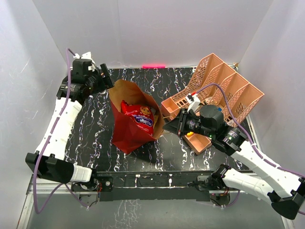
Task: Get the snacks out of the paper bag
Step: Adjust the paper bag at the center of the board.
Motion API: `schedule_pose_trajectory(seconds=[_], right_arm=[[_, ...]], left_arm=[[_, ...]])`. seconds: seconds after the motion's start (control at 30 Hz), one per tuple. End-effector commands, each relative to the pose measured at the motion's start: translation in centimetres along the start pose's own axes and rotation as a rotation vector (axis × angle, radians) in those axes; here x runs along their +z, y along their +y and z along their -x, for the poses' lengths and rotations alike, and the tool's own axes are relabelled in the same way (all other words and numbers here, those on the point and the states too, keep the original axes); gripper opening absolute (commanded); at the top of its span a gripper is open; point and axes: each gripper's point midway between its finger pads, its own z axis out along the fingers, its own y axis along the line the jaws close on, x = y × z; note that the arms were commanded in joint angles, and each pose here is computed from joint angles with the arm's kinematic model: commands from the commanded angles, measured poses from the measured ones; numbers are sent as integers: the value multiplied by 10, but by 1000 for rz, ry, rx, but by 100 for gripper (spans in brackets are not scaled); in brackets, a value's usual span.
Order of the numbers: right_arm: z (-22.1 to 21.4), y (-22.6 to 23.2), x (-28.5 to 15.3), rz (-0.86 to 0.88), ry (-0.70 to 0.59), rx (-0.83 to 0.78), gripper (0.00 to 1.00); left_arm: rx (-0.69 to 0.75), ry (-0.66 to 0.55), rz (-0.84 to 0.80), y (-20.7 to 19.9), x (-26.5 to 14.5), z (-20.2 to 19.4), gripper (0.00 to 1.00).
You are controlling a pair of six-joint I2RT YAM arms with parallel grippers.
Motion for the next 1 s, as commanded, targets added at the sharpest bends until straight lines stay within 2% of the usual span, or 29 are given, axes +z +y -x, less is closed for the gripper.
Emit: schedule_pose_trajectory(seconds=[0.0,0.13,0.17,0.3,0.47,0.5,0.77,0.97], right_arm=[[28,27,-11,55,-88,-36,8],[25,26,-9,56,-71,-29,8],[23,25,-8,55,-64,-28,8],[20,27,-5,70,-44,-25,10],[18,32,3,102,-8,-31,13],[18,33,7,108,-1,-36,13],[22,60,50,219,113,-68,13],[28,91,93,319,127,-73,13]], left_arm=[[9,-63,-72,-14,-2,27,70],[34,-47,-51,-11,13,29,66],[34,-45,-44,-10,16,30,63],[46,-75,-65,-15,21,39,42],[43,-155,-87,-21,8,59,4],[41,-185,-74,-19,1,66,0],[-18,-521,65,15,-59,108,0],[-46,-730,338,59,-115,149,0]])
